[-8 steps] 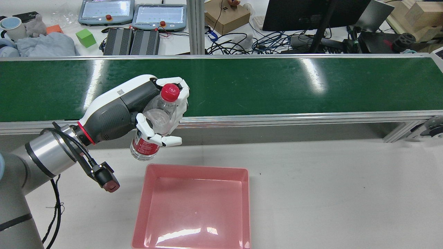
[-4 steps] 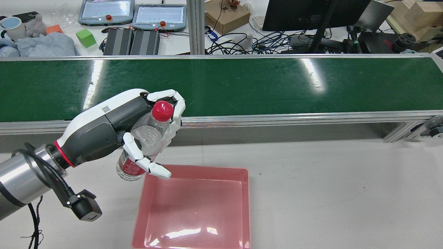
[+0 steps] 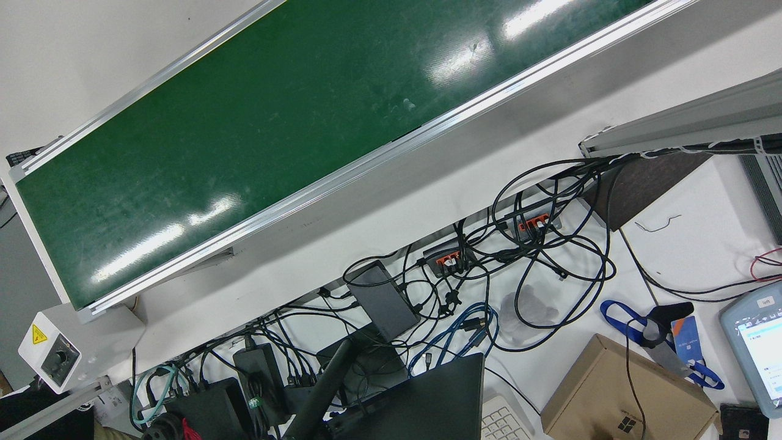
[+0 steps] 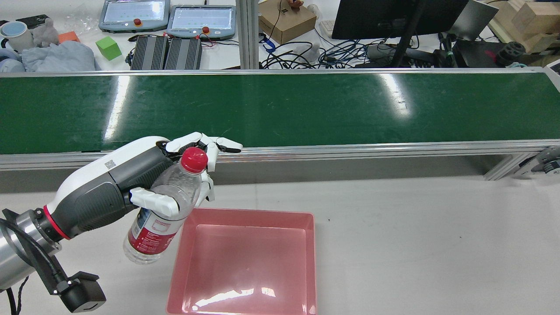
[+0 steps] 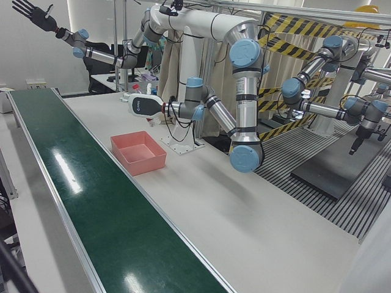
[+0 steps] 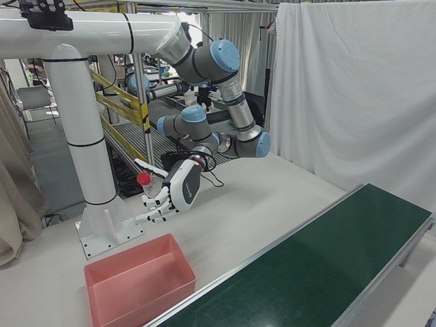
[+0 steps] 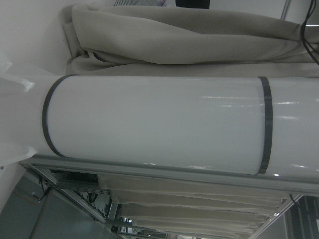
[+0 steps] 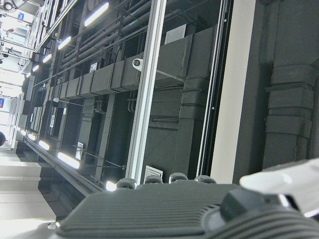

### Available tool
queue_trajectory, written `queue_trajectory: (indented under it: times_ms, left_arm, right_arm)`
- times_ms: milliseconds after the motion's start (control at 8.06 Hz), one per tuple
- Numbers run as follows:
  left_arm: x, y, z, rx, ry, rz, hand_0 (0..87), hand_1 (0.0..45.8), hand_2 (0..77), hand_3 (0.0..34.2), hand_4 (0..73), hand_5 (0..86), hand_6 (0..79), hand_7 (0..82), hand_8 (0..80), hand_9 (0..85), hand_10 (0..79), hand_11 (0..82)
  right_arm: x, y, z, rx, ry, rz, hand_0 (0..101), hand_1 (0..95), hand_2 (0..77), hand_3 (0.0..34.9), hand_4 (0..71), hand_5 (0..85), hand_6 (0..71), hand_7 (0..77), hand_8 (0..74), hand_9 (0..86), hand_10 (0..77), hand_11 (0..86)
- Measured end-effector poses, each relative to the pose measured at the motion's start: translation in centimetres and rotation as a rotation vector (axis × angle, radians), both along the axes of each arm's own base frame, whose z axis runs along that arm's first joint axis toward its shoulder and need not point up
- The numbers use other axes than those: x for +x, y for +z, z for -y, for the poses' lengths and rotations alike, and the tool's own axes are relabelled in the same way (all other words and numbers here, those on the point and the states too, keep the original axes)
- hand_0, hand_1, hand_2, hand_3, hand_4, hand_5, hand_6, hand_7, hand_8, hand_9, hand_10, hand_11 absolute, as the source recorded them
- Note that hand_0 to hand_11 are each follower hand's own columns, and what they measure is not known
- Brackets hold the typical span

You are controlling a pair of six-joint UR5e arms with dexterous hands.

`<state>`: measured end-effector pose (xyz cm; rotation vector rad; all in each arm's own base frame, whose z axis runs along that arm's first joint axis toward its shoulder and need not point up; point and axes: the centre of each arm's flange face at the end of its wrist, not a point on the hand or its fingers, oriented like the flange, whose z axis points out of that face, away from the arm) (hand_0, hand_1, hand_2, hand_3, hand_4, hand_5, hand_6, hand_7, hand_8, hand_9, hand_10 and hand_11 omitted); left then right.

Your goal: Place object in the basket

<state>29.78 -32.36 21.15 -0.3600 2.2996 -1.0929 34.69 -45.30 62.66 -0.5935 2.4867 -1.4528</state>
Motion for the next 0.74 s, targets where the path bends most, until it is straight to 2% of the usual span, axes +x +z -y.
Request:
queue_trajectory:
  times_ms: [124, 248, 372, 496, 620, 745]
  left_arm:
    - [0.70, 0.05, -0.60, -0.008, -0.011, -0.015, 24.3, 10.9, 0.5, 0.4, 10.9, 65.4, 11.4, 25.1, 61.6, 56.2, 32.7, 46.9]
    - [1.11, -0.06, -0.91, -0.007, -0.022, -0.027, 13.8, 1.6, 0.5, 1.8, 5.5, 56.2, 8.2, 8.7, 28.4, 26.2, 20.7, 30.0]
    - [1.32, -0.23, -1.06, -0.003, -0.028, -0.038, 19.5, 1.6, 0.5, 2.9, 5.5, 51.8, 8.7, 8.7, 16.9, 16.4, 16.4, 22.9]
    - [1.39, -0.35, -1.13, 0.000, -0.031, -0.045, 25.0, 1.6, 0.5, 4.7, 6.0, 48.0, 8.7, 7.1, 14.7, 14.2, 13.6, 19.6]
    - [1.42, -0.41, -1.16, 0.001, -0.033, -0.049, 29.3, 1.6, 0.5, 6.6, 7.1, 48.0, 8.7, 7.1, 14.7, 13.6, 13.6, 18.5]
    - [1.42, -0.43, -1.17, 0.001, -0.033, -0.050, 27.4, 1.6, 0.5, 7.9, 7.1, 48.0, 8.7, 7.1, 14.7, 12.0, 13.6, 18.5]
  right_arm:
    - [0.00, -0.02, 0.00, 0.001, 0.000, 0.000, 0, 0.0, 0.5, 0.2, 0.5, 0.0, 0.0, 0.5, 0.0, 0.0, 0.0, 0.0]
    - [0.00, -0.05, 0.00, 0.001, 0.000, 0.000, 0, 0.0, 0.5, 0.2, 0.5, 0.0, 0.0, 0.5, 0.0, 0.0, 0.0, 0.0]
    - [0.00, -0.07, 0.01, 0.001, 0.000, -0.001, 0, 0.0, 0.5, 0.2, 0.5, 0.0, 0.0, 0.5, 0.0, 0.0, 0.0, 0.0]
    - [0.00, -0.08, 0.01, 0.001, 0.000, 0.000, 0, 0.0, 0.5, 0.2, 0.5, 0.0, 0.0, 0.5, 0.0, 0.0, 0.0, 0.0]
    - [0.00, -0.08, 0.00, 0.001, 0.000, 0.000, 0, 0.0, 1.1, 0.1, 0.5, 0.0, 0.0, 0.5, 0.0, 0.0, 0.0, 0.0]
    - [0.00, -0.06, 0.00, 0.001, 0.000, 0.000, 0, 0.0, 1.1, 0.1, 0.5, 0.0, 0.0, 0.5, 0.0, 0.0, 0.0, 0.0]
